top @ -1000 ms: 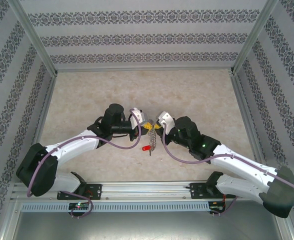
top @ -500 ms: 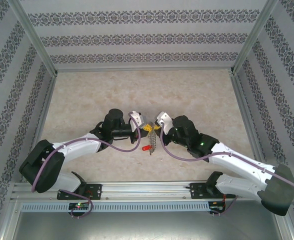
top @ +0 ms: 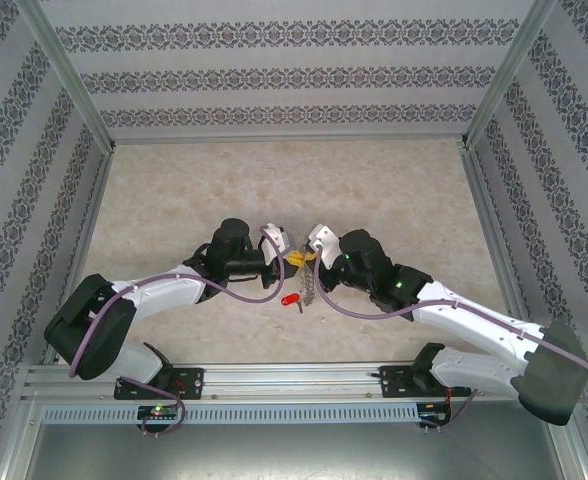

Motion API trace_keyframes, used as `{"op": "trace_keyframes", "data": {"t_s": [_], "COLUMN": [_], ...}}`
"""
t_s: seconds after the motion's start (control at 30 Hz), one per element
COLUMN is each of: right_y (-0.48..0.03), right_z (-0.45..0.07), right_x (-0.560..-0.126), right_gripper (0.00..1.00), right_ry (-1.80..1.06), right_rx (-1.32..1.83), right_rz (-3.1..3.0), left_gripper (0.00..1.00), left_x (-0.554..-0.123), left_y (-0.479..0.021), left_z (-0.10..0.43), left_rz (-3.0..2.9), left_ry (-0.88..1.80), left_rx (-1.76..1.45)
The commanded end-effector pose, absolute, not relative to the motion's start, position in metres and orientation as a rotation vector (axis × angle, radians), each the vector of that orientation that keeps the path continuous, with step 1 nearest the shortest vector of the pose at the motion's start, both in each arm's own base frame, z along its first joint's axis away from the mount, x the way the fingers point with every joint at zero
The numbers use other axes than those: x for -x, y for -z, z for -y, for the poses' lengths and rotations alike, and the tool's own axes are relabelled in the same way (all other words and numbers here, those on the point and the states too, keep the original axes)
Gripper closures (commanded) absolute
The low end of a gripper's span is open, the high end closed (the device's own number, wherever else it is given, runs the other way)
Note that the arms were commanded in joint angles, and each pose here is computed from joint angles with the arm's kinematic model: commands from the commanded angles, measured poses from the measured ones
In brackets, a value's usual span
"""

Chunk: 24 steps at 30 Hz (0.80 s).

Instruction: Put the keys on the keyring

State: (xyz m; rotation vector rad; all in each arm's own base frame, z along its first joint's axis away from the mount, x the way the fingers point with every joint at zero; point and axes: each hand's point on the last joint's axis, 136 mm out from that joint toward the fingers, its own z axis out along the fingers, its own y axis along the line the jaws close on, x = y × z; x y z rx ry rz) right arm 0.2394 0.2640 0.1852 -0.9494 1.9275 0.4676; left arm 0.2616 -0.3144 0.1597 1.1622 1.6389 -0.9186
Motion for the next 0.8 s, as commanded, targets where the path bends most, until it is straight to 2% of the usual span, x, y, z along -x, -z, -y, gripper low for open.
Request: {"op": "trace_keyframes", "data": {"t_s": [0.0,0.77], "right_y": [-0.207,-0.201], "right_z": [-0.275,-0.284], "right_x": [-0.239,-0.228], "right_gripper": [1.0,1.0], "right_ry": [-0.505,-0.576], "right_rx": [0.96,1.021], "right_rz": [-1.863,-1.871], "left_gripper": [0.8,0.77], "left_x": [-0.258,-0.256], "left_y": [-0.161,-0.171], "left_z": [0.317,0.319], "left_rz": [-1.627,-1.6], "left_ry": [0.926,0.904], "left_rx": [-1.185,-1.243]}}
